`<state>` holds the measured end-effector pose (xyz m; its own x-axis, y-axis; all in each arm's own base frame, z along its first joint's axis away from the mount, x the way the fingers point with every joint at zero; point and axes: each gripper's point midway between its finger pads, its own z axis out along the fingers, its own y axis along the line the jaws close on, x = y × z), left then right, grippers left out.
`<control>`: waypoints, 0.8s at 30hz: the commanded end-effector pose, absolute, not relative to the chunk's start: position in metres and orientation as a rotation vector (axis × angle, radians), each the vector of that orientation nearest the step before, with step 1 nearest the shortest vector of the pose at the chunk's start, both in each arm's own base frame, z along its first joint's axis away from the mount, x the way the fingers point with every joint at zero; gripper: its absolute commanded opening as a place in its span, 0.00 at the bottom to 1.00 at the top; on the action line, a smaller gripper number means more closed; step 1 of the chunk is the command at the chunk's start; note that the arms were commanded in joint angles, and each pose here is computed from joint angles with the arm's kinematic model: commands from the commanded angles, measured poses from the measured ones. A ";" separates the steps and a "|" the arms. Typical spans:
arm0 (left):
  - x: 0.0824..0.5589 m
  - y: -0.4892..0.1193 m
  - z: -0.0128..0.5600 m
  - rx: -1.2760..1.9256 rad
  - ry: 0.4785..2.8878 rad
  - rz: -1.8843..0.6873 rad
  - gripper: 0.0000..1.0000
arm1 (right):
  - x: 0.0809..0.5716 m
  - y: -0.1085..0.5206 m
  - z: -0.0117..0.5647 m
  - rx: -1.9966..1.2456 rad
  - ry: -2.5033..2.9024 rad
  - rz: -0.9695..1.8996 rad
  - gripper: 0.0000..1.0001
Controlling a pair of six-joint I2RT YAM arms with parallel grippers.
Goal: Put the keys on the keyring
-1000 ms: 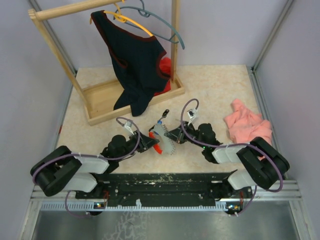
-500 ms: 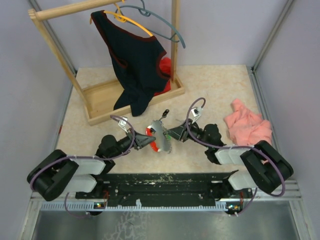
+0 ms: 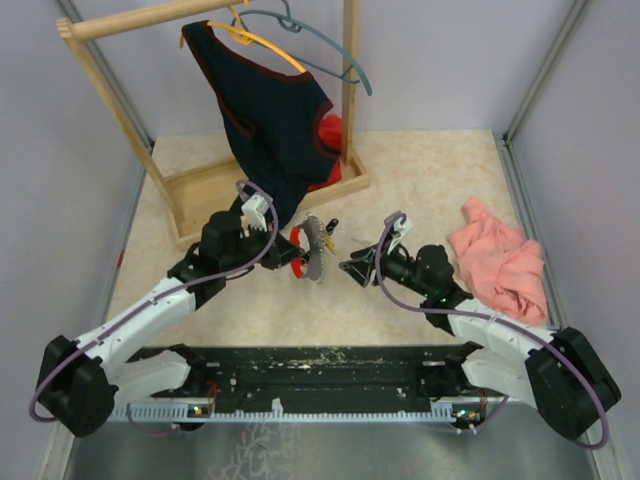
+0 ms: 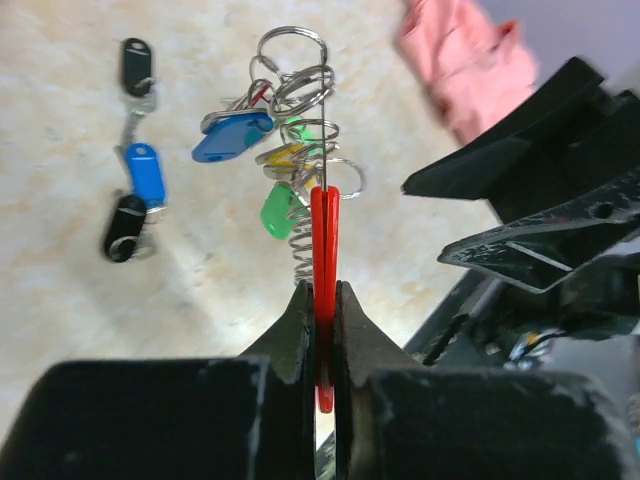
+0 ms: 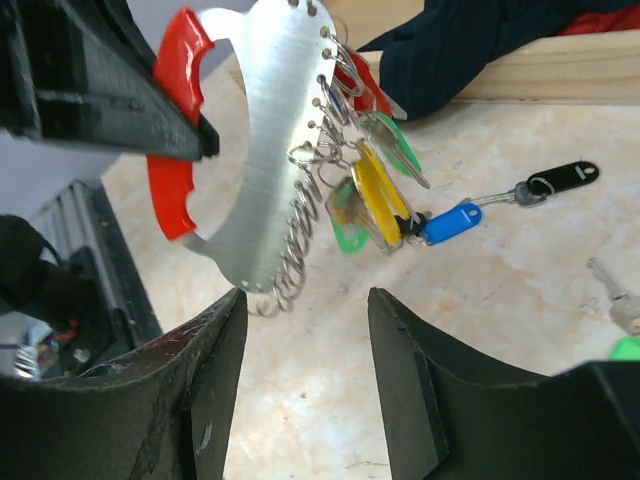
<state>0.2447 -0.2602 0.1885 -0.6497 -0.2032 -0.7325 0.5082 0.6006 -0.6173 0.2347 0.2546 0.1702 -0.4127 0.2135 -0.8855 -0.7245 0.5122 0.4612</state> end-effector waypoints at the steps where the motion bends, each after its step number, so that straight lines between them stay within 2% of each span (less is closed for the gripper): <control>1: 0.240 -0.232 0.177 0.476 2.194 -0.803 0.00 | 0.241 0.256 0.188 -0.619 1.591 0.926 0.53; 7: 0.250 -0.211 0.192 0.641 2.294 -0.557 0.00 | 0.237 0.267 0.197 -0.768 1.431 0.802 0.52; 12: 0.234 -0.236 0.198 0.840 2.294 -0.710 0.00 | 0.236 0.275 0.199 -0.816 1.329 0.749 0.52; 15: 0.245 -0.227 0.189 0.827 2.324 -0.591 0.01 | 0.236 0.280 0.200 -0.836 1.279 0.738 0.52; 24: 0.239 -0.239 0.205 0.956 2.261 -0.674 0.01 | 0.245 0.313 0.196 -0.882 1.215 0.743 0.51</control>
